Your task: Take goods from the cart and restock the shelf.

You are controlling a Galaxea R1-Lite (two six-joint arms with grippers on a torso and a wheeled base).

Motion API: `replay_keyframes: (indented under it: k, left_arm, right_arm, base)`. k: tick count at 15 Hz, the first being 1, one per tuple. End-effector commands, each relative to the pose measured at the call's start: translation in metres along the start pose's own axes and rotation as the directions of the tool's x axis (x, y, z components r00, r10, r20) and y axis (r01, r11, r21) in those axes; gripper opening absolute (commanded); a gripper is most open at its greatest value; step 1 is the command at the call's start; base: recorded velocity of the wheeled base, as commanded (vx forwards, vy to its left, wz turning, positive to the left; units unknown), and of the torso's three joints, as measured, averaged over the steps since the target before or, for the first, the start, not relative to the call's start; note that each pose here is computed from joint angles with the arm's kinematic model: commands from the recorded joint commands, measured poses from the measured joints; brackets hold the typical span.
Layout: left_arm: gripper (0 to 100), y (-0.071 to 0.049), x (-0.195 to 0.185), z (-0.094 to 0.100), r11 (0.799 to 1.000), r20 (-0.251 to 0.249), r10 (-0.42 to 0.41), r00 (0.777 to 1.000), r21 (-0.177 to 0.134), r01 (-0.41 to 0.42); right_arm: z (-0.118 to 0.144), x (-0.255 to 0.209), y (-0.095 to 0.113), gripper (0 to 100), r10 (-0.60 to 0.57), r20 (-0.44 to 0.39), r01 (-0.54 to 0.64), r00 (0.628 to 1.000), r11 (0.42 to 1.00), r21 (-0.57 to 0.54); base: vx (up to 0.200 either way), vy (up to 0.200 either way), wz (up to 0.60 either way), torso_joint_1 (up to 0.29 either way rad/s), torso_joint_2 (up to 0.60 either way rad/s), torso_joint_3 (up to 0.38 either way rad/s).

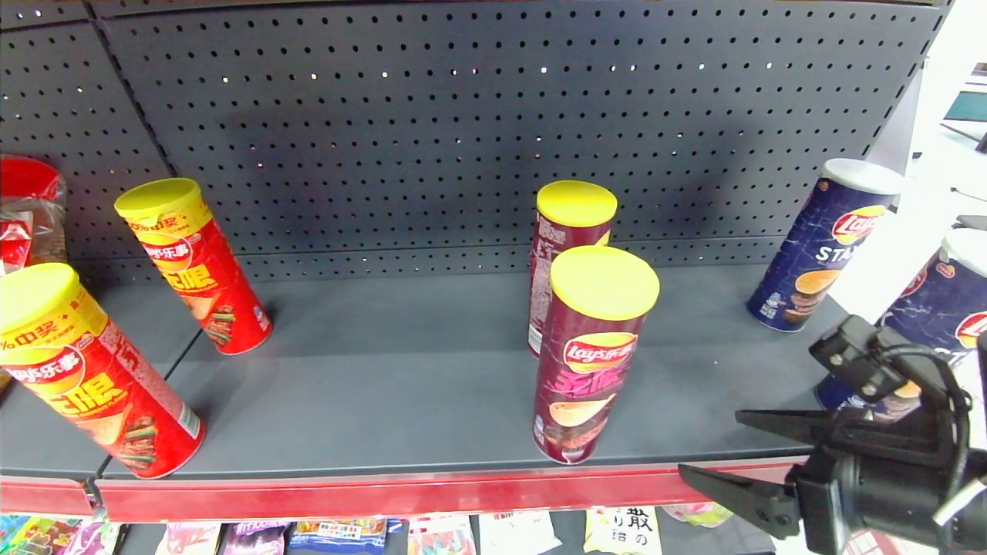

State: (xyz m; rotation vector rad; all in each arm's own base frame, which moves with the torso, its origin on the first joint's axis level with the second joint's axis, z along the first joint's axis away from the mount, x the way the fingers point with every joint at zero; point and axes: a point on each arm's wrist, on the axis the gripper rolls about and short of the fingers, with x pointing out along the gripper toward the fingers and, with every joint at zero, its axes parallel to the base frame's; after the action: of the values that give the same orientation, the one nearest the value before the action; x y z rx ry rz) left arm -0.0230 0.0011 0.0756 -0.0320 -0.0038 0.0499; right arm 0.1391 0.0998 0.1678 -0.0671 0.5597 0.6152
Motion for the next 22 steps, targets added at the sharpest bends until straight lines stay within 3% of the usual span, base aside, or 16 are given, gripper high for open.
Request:
replay_keyframes:
  k: [1, 8, 22]
  left_arm:
    - [100, 0.0, 0.0, 0.0, 1.0, -0.001, -0.001, 1.0, 0.0, 0.001]
    - [100, 0.0, 0.0, 0.0, 1.0, -0.001, -0.001, 1.0, 0.0, 0.001]
    - [100, 0.0, 0.0, 0.0, 1.0, -0.001, 0.001, 1.0, 0.0, -0.001]
  right_arm:
    - [0.009, 0.024, 0.0, 100, -0.04, -0.044, 0.04, 0.998, 0.999, -0.003]
    - [0.021, 0.053, -0.001, 100, -0.095, -0.055, 0.095, 0.994, 0.995, -0.018]
    - [0.022, 0.078, 0.006, 100, -0.081, -0.106, 0.072, 0.991, 0.994, -0.087]
  base:
    - [0.0, 0.0, 0.0, 0.0, 0.0, 0.0]
    - [0.0, 0.0, 0.0, 0.0, 0.0, 0.0]
    - [0.0, 0.0, 0.0, 0.0, 0.0, 0.0]
